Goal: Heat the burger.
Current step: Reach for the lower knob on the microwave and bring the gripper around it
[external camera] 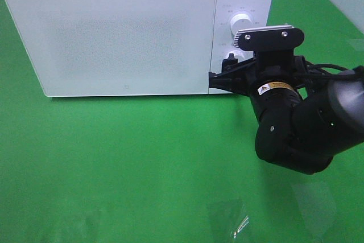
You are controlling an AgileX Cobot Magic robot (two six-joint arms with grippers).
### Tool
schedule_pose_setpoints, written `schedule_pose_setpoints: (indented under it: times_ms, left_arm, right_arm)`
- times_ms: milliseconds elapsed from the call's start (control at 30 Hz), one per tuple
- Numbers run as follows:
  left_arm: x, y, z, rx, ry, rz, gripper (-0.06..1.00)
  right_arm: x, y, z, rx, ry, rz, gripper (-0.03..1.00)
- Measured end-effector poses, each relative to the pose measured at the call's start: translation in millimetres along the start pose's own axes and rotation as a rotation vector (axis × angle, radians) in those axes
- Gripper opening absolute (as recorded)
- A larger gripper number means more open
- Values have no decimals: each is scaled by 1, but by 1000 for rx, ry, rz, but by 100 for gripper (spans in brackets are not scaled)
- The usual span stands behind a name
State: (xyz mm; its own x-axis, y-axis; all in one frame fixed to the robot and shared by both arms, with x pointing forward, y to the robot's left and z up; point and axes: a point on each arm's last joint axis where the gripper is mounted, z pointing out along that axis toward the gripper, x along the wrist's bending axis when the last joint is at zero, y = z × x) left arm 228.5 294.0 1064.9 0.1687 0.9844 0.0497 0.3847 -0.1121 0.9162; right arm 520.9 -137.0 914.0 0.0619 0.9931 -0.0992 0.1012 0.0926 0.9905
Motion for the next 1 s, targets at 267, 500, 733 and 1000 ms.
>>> schedule_pose_setpoints:
  times_ms: [267,500,733,1000]
  left_arm:
    - [0,0,0,0,1,1,99]
    - [0,0,0,0,1,1,99]
    - [0,0,0,0,1,1,99]
    - [0,0,0,0,2,1,99]
  right_arm:
    - [10,-6,12,-7,23,19,75]
    - [17,-9,16,-9,37,38,75]
    - [20,-15,29,2,38,37,74]
    - [17,-19,33,12,40,45,74]
